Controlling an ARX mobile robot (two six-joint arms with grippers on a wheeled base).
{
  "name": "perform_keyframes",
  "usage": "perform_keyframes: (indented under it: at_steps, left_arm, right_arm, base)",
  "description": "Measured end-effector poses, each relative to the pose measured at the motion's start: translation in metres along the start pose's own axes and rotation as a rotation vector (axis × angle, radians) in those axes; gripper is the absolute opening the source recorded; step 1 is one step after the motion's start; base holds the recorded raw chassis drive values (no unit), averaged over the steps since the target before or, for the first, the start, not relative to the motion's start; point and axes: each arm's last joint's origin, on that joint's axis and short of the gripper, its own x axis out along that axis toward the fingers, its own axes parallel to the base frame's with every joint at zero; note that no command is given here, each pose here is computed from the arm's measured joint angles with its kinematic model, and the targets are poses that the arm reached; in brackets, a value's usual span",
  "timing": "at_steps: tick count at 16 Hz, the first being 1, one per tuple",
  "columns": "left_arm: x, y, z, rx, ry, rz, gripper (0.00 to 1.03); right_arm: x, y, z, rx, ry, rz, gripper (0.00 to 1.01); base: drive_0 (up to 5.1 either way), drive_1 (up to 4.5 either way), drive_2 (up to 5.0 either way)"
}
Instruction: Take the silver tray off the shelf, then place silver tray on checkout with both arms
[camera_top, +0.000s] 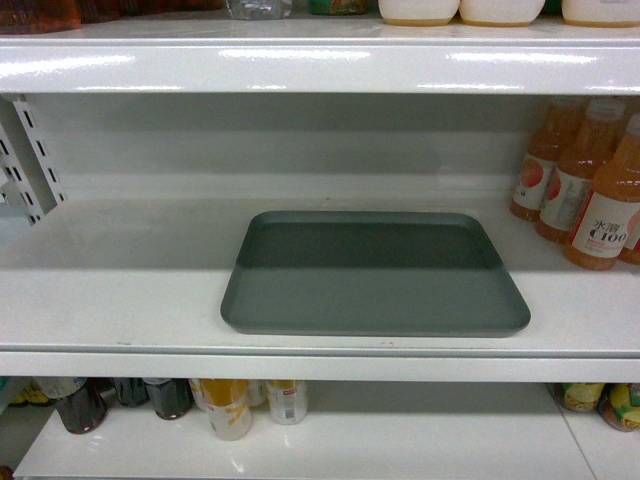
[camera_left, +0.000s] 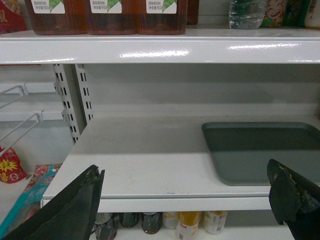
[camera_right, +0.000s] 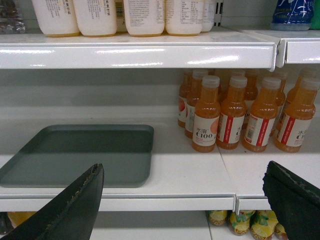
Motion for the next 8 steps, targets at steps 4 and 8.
perform_keyframes:
  at_steps: [4,8]
  left_arm:
    - [0.0000,0.0000,0.0000,0.000,0.000,0.000,0.98]
    - [0.0000,0.0000,0.0000,0.000,0.000,0.000,0.98]
  right_arm:
    - [0.0000,0.0000,0.0000,0.000,0.000,0.000,0.98]
    - [0.0000,0.0000,0.0000,0.000,0.000,0.000,0.98]
  base:
    - [0.0,0.00,0.0]
    - [0.0,0.00,0.0]
